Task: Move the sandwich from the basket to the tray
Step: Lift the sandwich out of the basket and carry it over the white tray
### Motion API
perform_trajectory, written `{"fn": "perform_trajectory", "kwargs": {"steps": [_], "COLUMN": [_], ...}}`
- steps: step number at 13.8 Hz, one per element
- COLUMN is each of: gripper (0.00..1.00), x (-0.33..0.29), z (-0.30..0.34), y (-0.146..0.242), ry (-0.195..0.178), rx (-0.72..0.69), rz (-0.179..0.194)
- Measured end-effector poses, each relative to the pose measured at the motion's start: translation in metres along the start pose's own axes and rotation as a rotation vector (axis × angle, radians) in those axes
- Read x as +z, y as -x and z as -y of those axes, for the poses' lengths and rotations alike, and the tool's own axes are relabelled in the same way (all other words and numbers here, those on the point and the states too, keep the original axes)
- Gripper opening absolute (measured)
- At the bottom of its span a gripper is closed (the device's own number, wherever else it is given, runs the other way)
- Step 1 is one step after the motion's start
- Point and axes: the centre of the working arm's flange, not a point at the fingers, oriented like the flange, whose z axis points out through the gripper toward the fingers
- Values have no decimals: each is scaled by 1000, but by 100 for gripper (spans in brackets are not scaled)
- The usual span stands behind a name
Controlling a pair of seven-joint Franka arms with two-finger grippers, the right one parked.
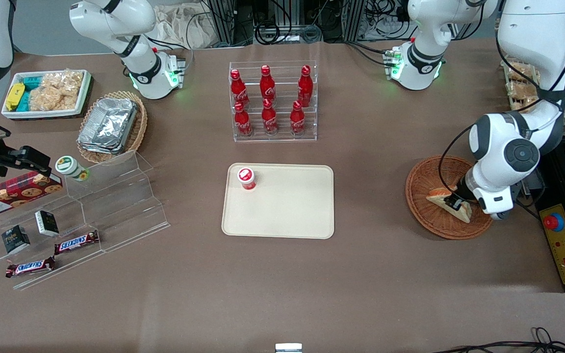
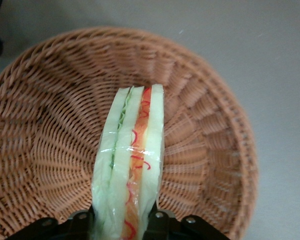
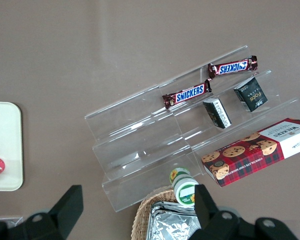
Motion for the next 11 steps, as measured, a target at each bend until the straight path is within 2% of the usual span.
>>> {"fn": "perform_trajectory", "kwargs": {"steps": [1, 3, 5, 7, 8, 11], "gripper": [33, 30, 21, 18, 18, 18], "x": [-11, -48, -103, -160, -185, -220], "z": [-7, -23, -45, -68, -81, -115], "y": [0, 2, 11, 35, 55, 132], "ry": [-4, -57, -100, -109, -101, -94], "rx": [8, 36, 85, 153, 213, 495], "rz": [2, 32, 57, 84, 103, 160]}}
